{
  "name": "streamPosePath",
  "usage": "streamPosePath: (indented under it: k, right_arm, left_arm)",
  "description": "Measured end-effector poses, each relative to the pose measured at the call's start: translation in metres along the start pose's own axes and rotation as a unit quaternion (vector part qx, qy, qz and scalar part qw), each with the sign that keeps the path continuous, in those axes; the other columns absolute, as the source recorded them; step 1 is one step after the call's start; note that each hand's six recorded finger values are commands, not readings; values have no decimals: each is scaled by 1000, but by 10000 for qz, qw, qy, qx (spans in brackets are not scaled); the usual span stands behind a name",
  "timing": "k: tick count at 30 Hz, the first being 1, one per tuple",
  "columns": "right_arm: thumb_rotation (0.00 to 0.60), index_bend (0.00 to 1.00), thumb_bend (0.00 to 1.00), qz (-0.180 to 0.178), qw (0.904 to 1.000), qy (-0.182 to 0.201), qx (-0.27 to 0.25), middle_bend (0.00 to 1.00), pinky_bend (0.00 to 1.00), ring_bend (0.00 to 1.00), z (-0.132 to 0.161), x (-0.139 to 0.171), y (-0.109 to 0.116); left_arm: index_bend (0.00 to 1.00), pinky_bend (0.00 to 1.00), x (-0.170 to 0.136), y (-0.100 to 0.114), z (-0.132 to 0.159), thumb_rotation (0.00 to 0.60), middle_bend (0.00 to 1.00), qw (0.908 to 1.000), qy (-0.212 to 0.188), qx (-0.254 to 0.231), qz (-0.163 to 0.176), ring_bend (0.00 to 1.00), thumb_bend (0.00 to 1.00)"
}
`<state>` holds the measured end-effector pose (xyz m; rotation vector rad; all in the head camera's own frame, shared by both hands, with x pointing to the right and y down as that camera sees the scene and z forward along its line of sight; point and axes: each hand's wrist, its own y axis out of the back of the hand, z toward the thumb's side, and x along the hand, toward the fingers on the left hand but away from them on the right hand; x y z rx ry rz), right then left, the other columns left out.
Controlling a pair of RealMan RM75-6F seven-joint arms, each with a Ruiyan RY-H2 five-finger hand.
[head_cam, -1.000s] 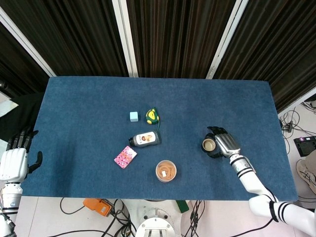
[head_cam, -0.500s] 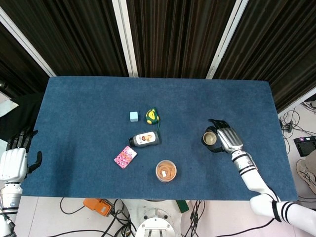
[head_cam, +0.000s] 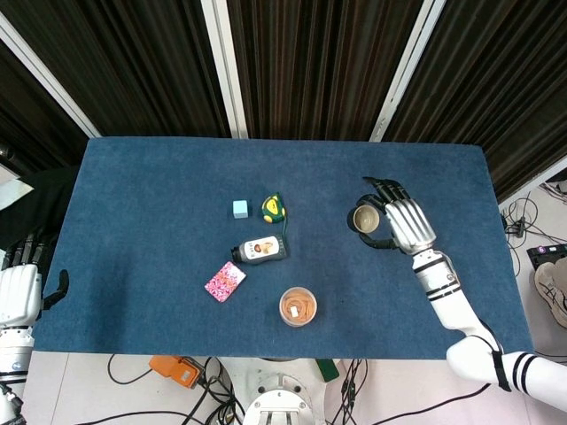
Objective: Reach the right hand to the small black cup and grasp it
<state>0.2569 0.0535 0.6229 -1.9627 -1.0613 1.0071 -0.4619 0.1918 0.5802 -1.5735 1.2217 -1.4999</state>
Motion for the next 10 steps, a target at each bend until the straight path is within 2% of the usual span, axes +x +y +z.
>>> streamPosePath:
  k: [10]
  right_arm:
    - [600, 556, 452, 143, 9988, 372, 288, 174, 153, 175, 38, -34, 9]
  left_arm:
    - [144, 96, -1, -1, 2, 600, 36, 10000, -46, 58, 17, 116, 460]
